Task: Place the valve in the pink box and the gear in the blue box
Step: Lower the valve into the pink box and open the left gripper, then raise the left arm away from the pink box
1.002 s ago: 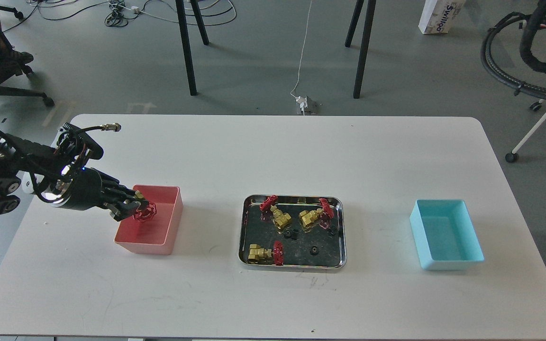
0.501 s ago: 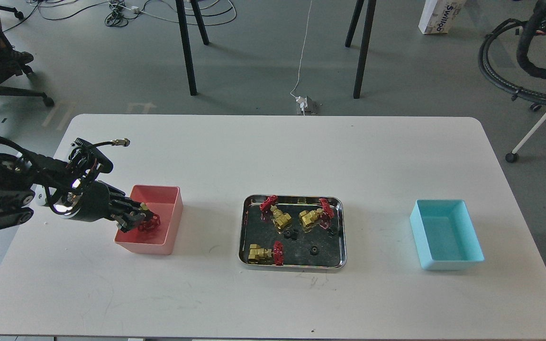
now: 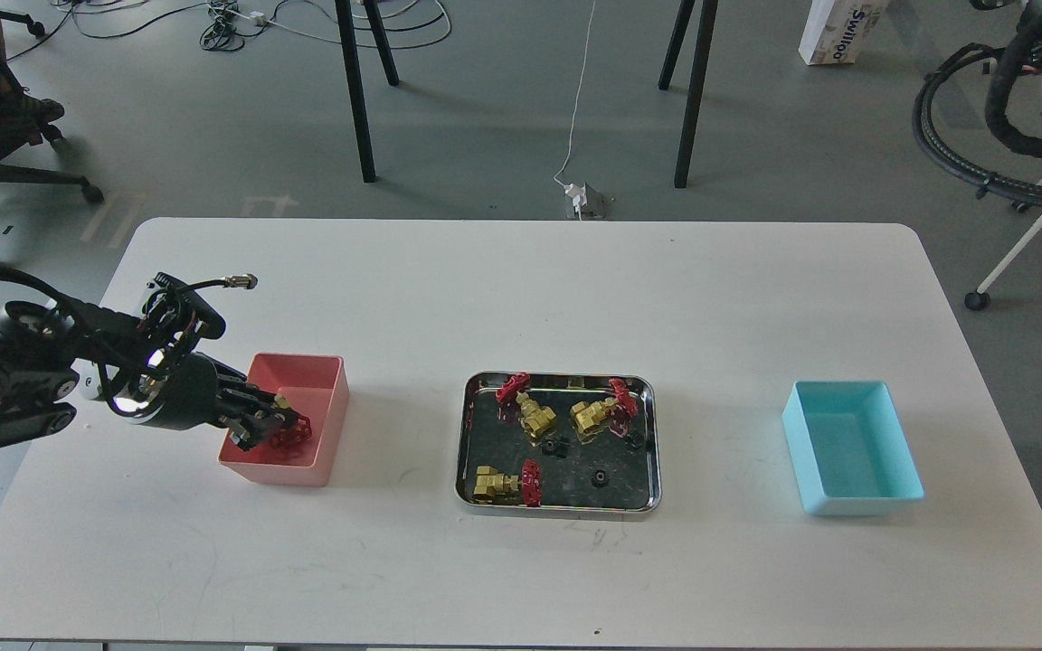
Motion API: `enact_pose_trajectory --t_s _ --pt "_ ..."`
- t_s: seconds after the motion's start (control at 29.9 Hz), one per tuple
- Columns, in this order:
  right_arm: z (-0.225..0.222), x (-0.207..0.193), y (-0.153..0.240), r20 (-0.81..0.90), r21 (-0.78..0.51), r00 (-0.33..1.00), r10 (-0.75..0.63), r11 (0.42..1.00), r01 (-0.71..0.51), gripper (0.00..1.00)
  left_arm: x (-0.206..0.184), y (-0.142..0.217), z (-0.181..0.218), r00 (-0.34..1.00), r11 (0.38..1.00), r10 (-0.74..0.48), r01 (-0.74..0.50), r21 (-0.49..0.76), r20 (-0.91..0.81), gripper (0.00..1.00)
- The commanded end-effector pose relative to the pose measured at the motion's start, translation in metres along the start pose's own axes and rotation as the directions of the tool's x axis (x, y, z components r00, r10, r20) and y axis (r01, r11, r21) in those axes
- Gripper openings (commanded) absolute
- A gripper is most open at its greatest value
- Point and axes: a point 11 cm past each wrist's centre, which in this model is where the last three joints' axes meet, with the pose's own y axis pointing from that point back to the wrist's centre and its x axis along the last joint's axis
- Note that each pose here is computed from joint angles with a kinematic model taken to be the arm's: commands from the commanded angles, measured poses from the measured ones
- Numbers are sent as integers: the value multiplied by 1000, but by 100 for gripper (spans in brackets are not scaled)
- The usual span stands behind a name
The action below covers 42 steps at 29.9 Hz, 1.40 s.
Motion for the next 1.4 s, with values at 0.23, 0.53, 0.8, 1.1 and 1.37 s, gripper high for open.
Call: enact_pose_trajectory --t_s 0.23,0.53,0.8,1.1,1.37 --pt "2 1 1 1 -4 1000 3 1000 -3 99 0 0 0 1000 1000 1 -1 -1 -1 47" --pt "7 1 2 0 -15 1000 -5 1000 5 99 51 18 -3 980 983 185 -185 1 -74 68" --pt "33 -1 8 -200 -130 977 -75 990 49 99 134 90 -9 806 879 419 -476 -38 -419 72" --pt "101 -24 31 -438 -439 820 -370 884 165 99 220 184 4 240 366 303 -923 -120 -922 77" --pt "161 -71 63 -438 -815 416 -797 547 189 99 234 161 19 57 124 -26 -991 -60 -998 79"
